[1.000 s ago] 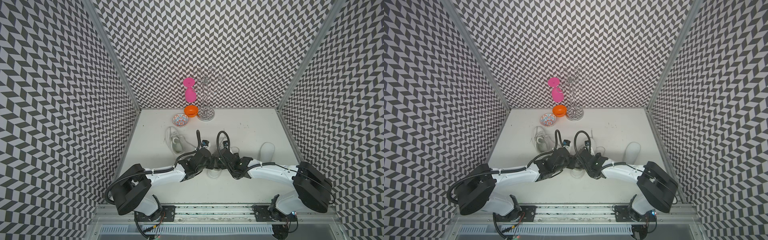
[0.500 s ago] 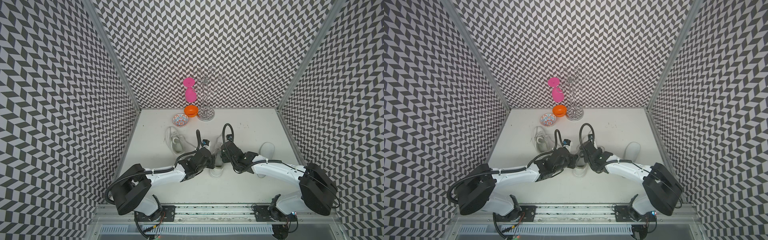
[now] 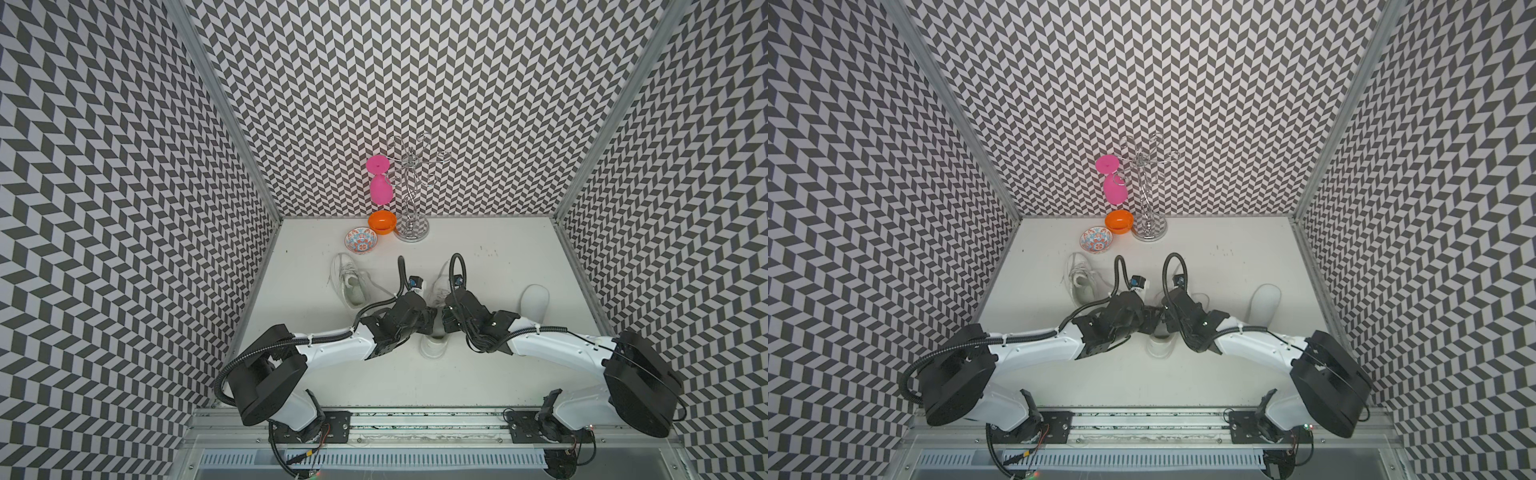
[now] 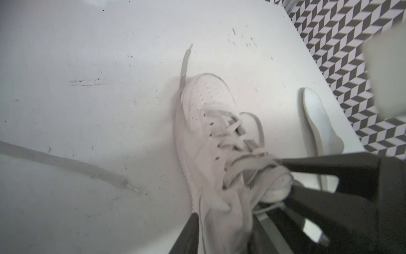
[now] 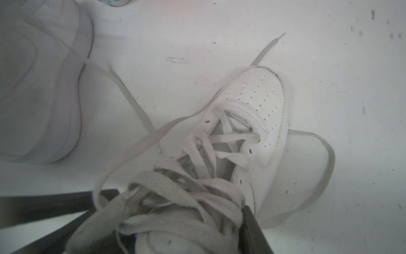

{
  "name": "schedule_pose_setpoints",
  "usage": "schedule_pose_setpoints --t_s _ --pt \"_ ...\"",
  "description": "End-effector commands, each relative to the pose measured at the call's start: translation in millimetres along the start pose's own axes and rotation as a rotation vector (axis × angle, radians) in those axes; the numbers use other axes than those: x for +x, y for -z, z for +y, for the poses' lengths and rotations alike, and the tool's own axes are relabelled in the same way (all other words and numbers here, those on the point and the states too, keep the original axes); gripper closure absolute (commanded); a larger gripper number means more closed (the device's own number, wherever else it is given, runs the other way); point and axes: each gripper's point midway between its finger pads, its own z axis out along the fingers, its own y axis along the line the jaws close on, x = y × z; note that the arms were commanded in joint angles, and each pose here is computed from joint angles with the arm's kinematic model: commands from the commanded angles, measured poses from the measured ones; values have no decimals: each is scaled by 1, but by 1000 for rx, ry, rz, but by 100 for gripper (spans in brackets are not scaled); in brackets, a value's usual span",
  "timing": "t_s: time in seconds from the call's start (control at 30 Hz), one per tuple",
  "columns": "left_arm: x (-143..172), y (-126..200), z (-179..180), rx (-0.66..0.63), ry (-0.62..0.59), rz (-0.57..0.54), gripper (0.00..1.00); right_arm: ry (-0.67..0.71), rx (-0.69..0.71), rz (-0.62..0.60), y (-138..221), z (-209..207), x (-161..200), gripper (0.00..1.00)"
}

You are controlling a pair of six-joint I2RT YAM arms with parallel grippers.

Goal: Remove the insole from the shoe
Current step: Untie the shoelace on the shoe.

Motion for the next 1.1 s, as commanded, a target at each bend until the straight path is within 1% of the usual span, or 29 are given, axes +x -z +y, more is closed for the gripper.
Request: schedule_pose_setpoints --t_s 0.0,0.07,0.13,0.2,0.27,0.3,0.37,0.5,0.57,0.7,0.77,0.9,0.97,1.0,1.03,1.07 --pt "-16 -5 -7 14 -3 -37 55 -21 -74 -57 11 12 -9 73" --pt "-16 -11 -5 13 -4 -25 54 -25 -76 -65 12 11 -10 73" --pt "-12 -18 0 4 -3 2 57 -31 -63 -71 13 9 -11 73" --pt "-7 -21 3 -2 -2 23 62 -53 -21 -76 13 1 -11 73" --pt "-5 -18 3 7 -1 22 62 -71 17 -81 12 -6 -10 72" --pt "-2 -14 2 19 0 18 61 -72 25 -79 12 -8 -10 72" --pt "-3 -2 -3 50 -9 -10 55 -70 19 -78 11 -6 -10 72" --pt "-6 16 0 55 -15 -56 44 -66 10 -73 8 -3 -9 72" --pt "-3 16 3 51 -28 -48 43 -62 1 -75 8 -1 -10 72" --pt "9 6 1 62 -47 3 44 -65 -4 -81 9 0 -13 72" --pt "15 -1 0 65 -50 33 48 -64 1 -80 9 -1 -13 72" --pt "22 -11 9 12 -45 68 57 -64 30 -80 9 -7 -10 71" --pt "22 -11 21 -39 -33 62 77 -68 67 -77 9 -16 -7 71" --pt "20 -9 27 -58 -23 54 83 -71 91 -70 8 -22 -5 71" --pt "18 -6 34 -79 -12 44 88 -77 114 -62 7 -30 -3 71" --pt "16 -3 40 -96 1 31 90 -89 136 -54 7 -39 0 71"
